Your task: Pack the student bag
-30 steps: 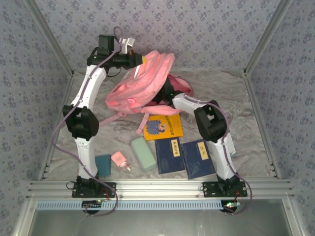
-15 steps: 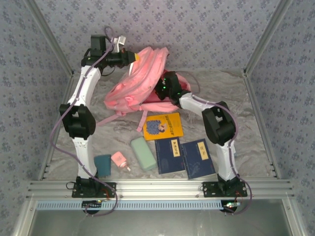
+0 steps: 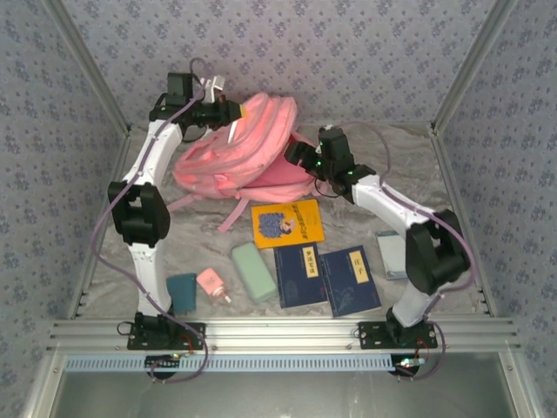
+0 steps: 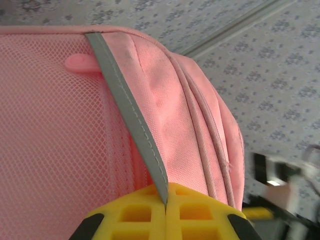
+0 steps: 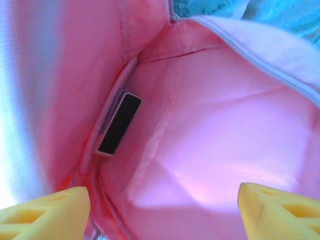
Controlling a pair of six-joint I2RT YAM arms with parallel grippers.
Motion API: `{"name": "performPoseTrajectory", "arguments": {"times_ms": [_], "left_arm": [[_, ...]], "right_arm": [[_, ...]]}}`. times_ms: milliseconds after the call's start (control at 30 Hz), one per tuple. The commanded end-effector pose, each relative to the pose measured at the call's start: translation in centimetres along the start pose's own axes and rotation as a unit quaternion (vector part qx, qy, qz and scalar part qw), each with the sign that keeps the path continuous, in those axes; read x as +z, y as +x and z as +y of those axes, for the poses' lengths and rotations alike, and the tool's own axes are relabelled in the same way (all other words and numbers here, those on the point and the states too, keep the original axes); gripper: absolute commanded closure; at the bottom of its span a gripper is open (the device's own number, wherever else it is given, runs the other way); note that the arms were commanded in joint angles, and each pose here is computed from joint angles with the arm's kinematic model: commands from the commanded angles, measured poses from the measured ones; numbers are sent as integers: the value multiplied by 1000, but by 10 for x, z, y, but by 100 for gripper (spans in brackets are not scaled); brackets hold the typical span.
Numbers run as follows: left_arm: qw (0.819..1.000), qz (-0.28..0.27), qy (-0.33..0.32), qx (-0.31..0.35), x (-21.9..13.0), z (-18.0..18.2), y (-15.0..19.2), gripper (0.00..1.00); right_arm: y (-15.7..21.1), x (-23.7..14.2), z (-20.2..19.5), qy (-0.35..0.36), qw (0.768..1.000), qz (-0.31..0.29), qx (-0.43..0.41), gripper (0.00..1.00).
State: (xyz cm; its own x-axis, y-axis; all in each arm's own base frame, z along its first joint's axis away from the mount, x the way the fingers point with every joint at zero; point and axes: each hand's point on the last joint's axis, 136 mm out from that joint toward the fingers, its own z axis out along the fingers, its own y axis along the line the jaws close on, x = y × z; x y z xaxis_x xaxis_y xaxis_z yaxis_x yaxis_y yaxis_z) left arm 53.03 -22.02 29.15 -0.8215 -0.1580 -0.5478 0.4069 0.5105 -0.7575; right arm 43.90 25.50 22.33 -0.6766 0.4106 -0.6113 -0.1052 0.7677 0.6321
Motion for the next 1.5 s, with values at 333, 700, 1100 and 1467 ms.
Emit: {"name": "performPoseTrajectory", "arguments": {"times_ms": [333, 700, 1100, 1467], "left_arm": [[997, -19, -67, -13, -5, -6, 3, 100], [997, -9, -57, -56, -1, 23, 7, 100], [996, -11, -54, -75, -1, 35, 8, 100], [996, -11, -49, -77, -1, 35, 8, 100]], "right_arm": [[222, -90, 95, -21, 878, 275, -390, 17], [349, -78, 140, -52, 787, 397, -470, 14], [381, -55, 134, -54, 763, 449, -462, 2], [396, -32, 115, -22, 759, 457, -464, 9]]}}
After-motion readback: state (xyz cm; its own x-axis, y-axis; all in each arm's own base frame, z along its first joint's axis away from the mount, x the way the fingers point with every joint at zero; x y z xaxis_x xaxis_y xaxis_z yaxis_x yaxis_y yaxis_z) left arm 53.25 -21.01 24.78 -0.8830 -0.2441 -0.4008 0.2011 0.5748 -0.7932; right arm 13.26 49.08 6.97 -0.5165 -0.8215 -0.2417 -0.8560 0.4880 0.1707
